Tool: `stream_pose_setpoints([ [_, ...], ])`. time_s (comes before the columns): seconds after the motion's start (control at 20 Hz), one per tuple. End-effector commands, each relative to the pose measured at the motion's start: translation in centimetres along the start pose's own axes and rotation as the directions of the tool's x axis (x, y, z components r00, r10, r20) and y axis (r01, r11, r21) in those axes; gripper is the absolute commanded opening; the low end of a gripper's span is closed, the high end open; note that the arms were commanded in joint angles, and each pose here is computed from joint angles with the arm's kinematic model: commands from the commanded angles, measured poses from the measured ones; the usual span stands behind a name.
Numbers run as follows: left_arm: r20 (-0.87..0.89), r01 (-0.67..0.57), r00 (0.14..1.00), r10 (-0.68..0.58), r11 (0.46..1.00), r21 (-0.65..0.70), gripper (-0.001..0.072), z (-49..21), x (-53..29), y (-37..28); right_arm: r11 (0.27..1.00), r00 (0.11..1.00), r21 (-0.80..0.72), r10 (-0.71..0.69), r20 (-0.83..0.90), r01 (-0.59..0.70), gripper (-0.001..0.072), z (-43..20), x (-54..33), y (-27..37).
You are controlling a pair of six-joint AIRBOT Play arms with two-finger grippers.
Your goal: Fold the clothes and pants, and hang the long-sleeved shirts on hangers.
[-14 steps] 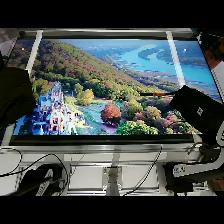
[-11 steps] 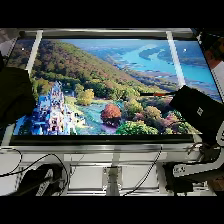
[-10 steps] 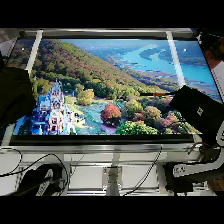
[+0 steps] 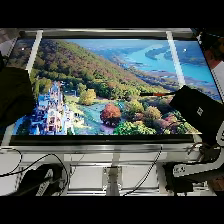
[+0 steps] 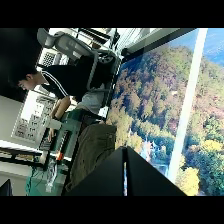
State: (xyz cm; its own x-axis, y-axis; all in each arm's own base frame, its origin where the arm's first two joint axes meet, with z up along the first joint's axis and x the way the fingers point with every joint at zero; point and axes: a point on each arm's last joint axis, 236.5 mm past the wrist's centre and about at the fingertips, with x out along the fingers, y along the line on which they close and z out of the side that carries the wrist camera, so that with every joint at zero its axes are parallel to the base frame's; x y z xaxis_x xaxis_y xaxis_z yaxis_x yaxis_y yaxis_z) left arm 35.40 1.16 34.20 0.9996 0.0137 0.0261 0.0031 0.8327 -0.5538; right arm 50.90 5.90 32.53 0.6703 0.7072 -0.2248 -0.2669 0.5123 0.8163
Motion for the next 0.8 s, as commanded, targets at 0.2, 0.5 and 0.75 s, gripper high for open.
stream_pose_setpoints([
  [0.2,0.008,0.002,1.000,-0.002,1.000,0.000,0.0036,0.21,0.02,-0.05,1.000,1.000,0.000,0.001,0.000,-0.001,0.0028,-0.01,0.00,0.05],
  [0.5,0.008,0.002,1.000,-0.002,1.000,0.000,0.0036,0.21,0.02,-0.05,1.000,1.000,0.000,0.001,0.000,-0.001,0.0028,0.00,0.00,0.05],
  [0.75,-0.005,-0.008,1.000,0.008,1.000,0.003,0.0036,-0.23,0.49,0.31,1.000,1.000,0.001,0.003,0.000,-0.003,0.0028,-0.02,0.02,0.12],
])
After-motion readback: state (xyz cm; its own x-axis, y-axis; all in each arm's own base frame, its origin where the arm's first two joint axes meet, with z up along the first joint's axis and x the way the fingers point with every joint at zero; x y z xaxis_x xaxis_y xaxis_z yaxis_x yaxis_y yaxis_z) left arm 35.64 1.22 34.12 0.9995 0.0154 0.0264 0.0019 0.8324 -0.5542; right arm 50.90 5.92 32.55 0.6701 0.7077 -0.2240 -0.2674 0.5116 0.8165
